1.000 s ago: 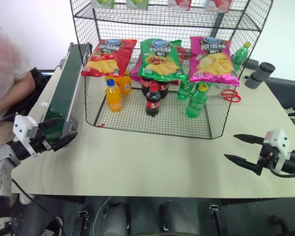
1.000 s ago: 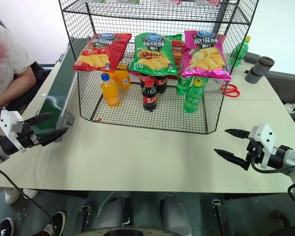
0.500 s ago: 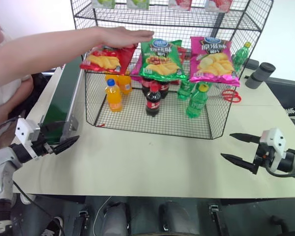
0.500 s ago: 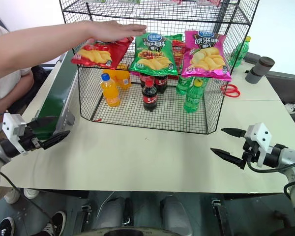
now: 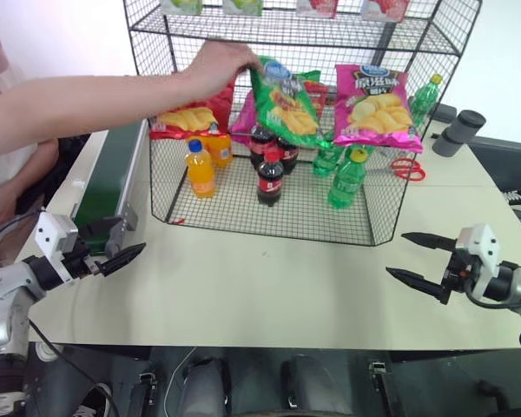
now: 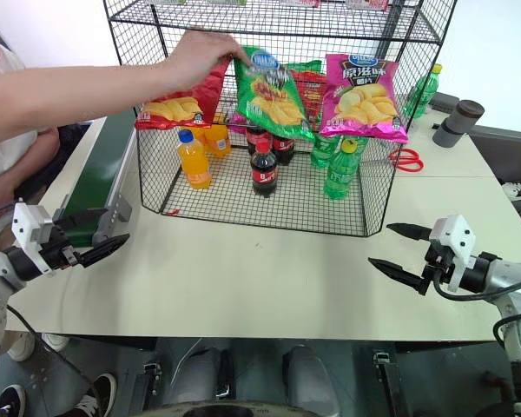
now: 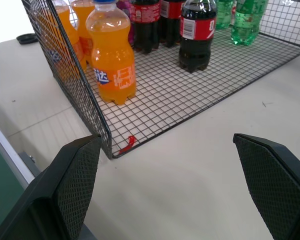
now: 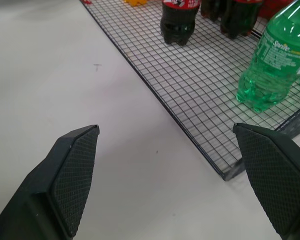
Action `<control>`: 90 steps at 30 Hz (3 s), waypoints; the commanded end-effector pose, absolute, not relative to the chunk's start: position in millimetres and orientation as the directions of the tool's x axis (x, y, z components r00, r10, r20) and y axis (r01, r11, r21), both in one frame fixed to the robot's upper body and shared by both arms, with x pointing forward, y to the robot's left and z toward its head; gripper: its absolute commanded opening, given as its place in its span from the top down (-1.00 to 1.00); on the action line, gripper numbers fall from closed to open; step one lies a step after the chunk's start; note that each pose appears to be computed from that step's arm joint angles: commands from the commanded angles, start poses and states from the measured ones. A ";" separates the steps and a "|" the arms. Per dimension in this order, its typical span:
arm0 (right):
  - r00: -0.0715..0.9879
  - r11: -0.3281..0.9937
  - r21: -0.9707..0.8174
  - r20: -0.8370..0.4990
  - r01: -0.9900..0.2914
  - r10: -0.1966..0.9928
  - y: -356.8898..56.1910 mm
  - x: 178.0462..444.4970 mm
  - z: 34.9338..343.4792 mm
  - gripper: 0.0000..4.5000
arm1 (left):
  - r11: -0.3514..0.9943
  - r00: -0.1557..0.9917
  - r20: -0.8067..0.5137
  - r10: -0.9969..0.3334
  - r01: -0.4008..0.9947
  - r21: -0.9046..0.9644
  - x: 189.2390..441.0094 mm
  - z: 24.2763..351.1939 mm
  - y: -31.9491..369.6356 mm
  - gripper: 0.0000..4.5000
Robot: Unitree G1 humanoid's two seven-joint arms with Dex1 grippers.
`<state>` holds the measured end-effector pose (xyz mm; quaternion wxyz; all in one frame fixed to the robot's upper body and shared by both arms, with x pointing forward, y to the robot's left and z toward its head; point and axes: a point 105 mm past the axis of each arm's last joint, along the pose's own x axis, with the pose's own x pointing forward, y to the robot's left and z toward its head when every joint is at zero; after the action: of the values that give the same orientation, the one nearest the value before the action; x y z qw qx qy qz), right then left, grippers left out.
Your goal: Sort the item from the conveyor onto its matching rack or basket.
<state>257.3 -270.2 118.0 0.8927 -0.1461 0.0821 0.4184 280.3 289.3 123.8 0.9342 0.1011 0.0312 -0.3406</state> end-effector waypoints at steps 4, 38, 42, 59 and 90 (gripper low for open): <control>0.637 0.595 -0.230 -0.237 -0.770 0.733 -266.6 257.0 129.7 -0.99 | 0.739 0.773 -0.096 -0.627 0.630 0.238 277.8 135.4 288.5 -0.99; 0.587 0.542 -0.236 -0.207 -0.806 0.783 -240.4 273.7 134.1 -0.99 | 0.759 0.793 -0.076 -0.605 0.602 0.247 274.5 134.9 284.2 -0.99; 0.587 0.542 -0.236 -0.206 -0.806 0.783 -240.2 274.0 134.3 -0.99 | 0.758 0.790 -0.084 -0.608 0.608 0.236 273.2 132.7 283.2 -0.99; 0.549 0.516 -0.197 -0.188 -0.833 0.815 -226.5 274.0 133.4 -0.99 | 0.781 0.791 -0.097 -0.605 0.612 0.126 266.2 130.5 284.4 -0.99; 0.280 0.280 -0.071 0.009 -0.957 0.960 -100.2 285.6 146.2 -0.99 | 0.157 0.997 0.006 -0.081 0.007 0.988 211.8 146.5 349.1 -0.99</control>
<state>286.6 -105.7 138.2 0.8076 -0.0186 -0.0044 0.5894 216.8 337.2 132.5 0.7942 0.6035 -0.0172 -0.0697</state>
